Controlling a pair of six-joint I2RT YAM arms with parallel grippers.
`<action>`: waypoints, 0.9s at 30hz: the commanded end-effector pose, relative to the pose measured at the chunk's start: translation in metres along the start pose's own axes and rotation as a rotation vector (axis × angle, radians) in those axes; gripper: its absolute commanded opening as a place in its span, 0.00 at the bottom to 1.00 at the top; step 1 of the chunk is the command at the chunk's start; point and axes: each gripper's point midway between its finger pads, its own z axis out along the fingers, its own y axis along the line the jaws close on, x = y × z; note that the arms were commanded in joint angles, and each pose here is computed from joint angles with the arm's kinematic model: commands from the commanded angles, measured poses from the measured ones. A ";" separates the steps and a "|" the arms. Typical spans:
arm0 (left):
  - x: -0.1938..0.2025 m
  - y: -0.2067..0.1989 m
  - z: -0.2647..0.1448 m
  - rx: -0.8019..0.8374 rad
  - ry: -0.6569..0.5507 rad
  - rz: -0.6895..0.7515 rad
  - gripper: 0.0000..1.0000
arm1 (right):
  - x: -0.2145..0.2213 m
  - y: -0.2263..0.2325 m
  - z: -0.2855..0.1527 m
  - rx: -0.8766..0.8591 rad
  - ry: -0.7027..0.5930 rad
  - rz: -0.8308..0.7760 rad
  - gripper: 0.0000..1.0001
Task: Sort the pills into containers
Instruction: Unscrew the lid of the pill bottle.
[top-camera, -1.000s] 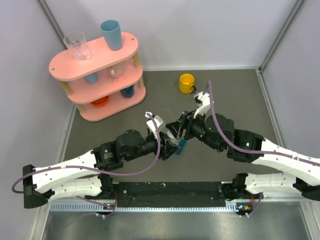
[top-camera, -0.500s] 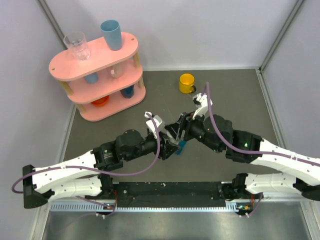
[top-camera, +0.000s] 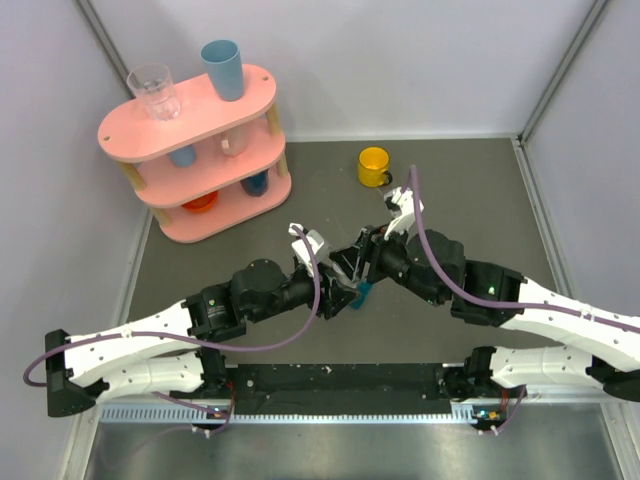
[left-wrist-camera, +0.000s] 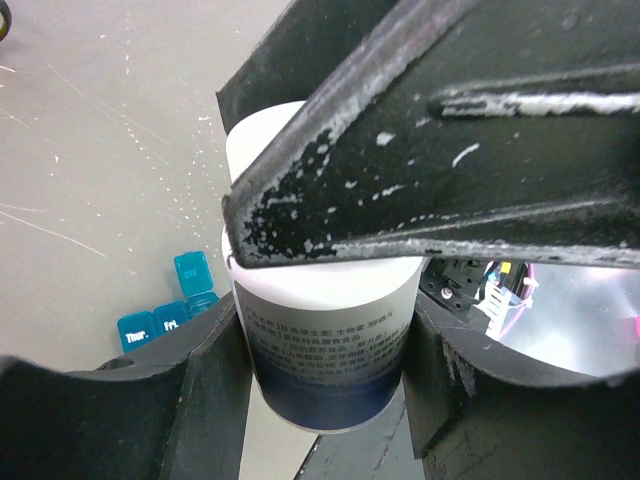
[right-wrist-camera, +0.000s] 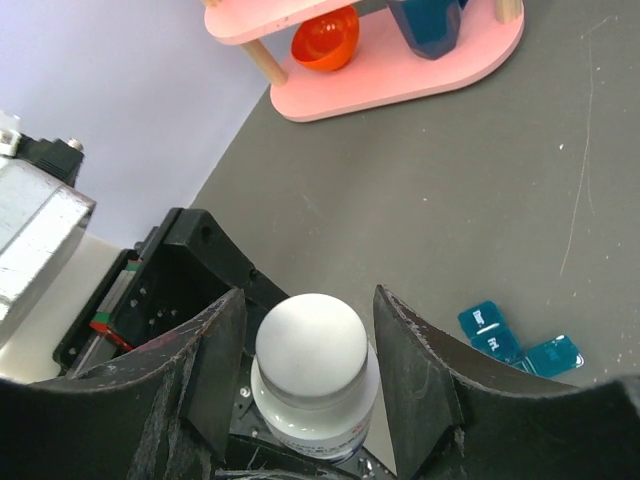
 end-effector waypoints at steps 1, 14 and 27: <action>-0.025 -0.006 -0.004 0.020 -0.097 -0.006 0.00 | -0.004 0.007 -0.002 -0.029 -0.019 0.020 0.53; -0.022 -0.006 -0.003 0.026 -0.086 -0.007 0.00 | -0.005 0.004 -0.004 -0.022 -0.028 0.023 0.39; -0.033 -0.034 -0.020 0.192 -0.164 -0.030 0.00 | -0.004 0.030 -0.023 -0.207 0.020 -0.082 0.00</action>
